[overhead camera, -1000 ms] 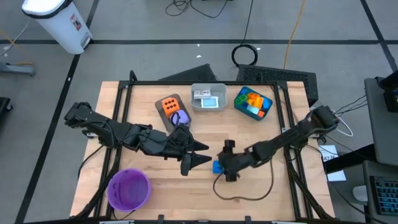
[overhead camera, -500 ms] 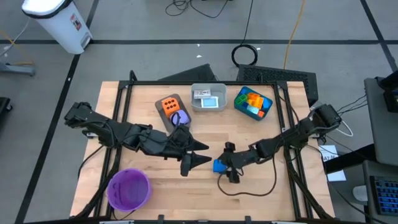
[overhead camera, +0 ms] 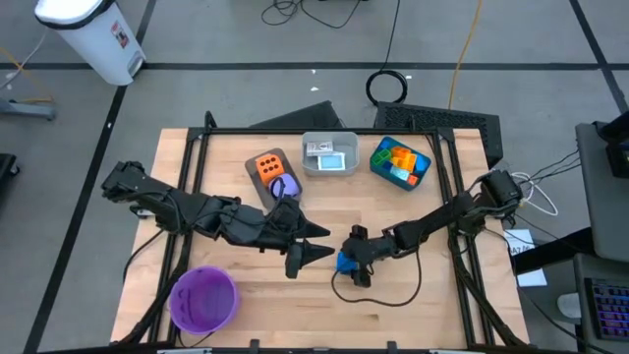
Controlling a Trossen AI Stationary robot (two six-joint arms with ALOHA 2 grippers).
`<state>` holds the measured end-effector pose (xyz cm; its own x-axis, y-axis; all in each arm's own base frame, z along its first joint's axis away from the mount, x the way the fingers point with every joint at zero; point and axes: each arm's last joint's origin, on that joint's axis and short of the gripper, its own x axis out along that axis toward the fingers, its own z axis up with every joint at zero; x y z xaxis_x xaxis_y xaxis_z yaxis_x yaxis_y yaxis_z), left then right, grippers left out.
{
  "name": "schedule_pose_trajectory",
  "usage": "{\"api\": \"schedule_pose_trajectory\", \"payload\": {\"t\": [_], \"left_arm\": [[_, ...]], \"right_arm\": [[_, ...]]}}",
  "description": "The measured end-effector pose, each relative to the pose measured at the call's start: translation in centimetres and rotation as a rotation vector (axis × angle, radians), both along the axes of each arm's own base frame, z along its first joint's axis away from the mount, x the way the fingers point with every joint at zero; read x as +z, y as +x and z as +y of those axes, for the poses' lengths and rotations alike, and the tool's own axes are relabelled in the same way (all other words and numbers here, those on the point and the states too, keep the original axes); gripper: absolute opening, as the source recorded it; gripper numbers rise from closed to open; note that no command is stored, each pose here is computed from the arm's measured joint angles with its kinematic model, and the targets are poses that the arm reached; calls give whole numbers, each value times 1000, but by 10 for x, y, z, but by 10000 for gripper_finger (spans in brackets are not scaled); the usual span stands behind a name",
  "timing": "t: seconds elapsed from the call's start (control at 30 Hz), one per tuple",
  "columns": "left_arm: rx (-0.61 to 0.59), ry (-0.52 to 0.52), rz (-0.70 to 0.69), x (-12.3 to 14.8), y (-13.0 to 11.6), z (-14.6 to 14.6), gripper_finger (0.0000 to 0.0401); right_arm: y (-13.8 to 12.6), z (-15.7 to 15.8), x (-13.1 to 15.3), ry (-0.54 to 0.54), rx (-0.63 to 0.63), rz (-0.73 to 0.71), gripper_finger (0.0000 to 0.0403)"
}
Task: Pick & Place Toys
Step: Put the blue game piece into the blue bin
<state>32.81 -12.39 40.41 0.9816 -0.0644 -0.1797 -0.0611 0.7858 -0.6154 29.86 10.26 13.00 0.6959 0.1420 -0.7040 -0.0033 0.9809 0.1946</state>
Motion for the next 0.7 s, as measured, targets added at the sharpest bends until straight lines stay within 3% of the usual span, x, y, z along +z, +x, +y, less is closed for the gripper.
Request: {"api": "schedule_pose_trajectory", "payload": {"t": [0.27, 0.53, 0.7], "left_arm": [[0, 1, 0, 0, 0, 0, 287], [1, 4, 7, -1, 0, 0, 287], [0, 6, 7, -1, 0, 0, 287]], "right_arm": [[1, 0, -14, -10, -23, 52, 346], [-3, -3, -12, -85, 12, 75, 265], [-9, -7, -2, -107, 25, 86, 263]]}}
